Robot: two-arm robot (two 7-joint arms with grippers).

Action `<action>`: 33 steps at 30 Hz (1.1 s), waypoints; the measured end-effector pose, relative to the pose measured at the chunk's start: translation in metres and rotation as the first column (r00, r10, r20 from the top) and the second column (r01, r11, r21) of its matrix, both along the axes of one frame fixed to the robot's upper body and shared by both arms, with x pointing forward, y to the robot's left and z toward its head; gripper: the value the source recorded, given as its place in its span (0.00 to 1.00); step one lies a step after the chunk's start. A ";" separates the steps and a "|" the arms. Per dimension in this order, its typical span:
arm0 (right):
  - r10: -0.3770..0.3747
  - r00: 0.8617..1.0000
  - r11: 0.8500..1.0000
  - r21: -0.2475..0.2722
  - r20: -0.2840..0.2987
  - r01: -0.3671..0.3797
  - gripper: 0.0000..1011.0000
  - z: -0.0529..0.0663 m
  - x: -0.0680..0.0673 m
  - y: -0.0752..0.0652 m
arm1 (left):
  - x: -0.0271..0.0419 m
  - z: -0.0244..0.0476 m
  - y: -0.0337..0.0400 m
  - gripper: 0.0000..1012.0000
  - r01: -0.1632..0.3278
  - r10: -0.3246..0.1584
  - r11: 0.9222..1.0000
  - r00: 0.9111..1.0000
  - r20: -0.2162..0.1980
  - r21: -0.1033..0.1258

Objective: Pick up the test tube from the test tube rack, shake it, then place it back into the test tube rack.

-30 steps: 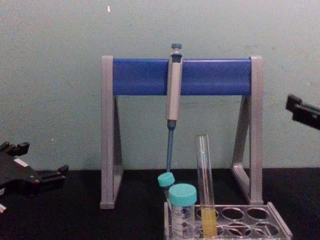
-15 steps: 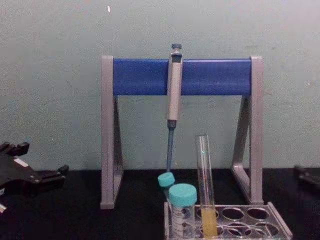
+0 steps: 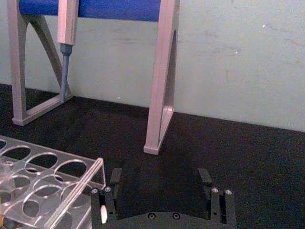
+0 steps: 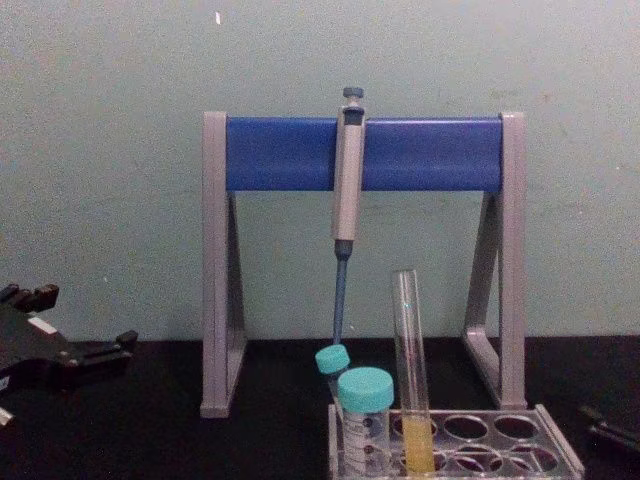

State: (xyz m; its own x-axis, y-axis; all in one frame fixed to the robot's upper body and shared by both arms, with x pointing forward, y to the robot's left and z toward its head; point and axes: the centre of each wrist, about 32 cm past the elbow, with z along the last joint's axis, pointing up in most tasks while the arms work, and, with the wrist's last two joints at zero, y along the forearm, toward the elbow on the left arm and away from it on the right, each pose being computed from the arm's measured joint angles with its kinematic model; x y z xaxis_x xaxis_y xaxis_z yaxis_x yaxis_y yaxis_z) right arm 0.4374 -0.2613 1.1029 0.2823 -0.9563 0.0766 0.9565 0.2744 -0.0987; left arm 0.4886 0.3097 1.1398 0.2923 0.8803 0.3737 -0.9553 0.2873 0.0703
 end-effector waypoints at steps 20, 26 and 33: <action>0.006 1.000 1.000 -0.010 -0.016 -0.006 0.99 -0.003 0.002 0.000 | 0.0000 0.0000 0.0000 0.99 0.000 0.000 1.000 1.000 0.000 0.000; 0.006 1.000 1.000 -0.009 -0.013 -0.006 0.99 -0.003 0.002 0.000 | 0.0000 0.0000 0.0000 0.99 0.000 0.000 1.000 1.000 0.000 0.000; 0.006 1.000 1.000 -0.008 -0.012 -0.007 0.99 -0.003 0.002 0.000 | 0.0000 0.0000 0.0000 0.99 0.000 0.000 1.000 1.000 0.000 0.000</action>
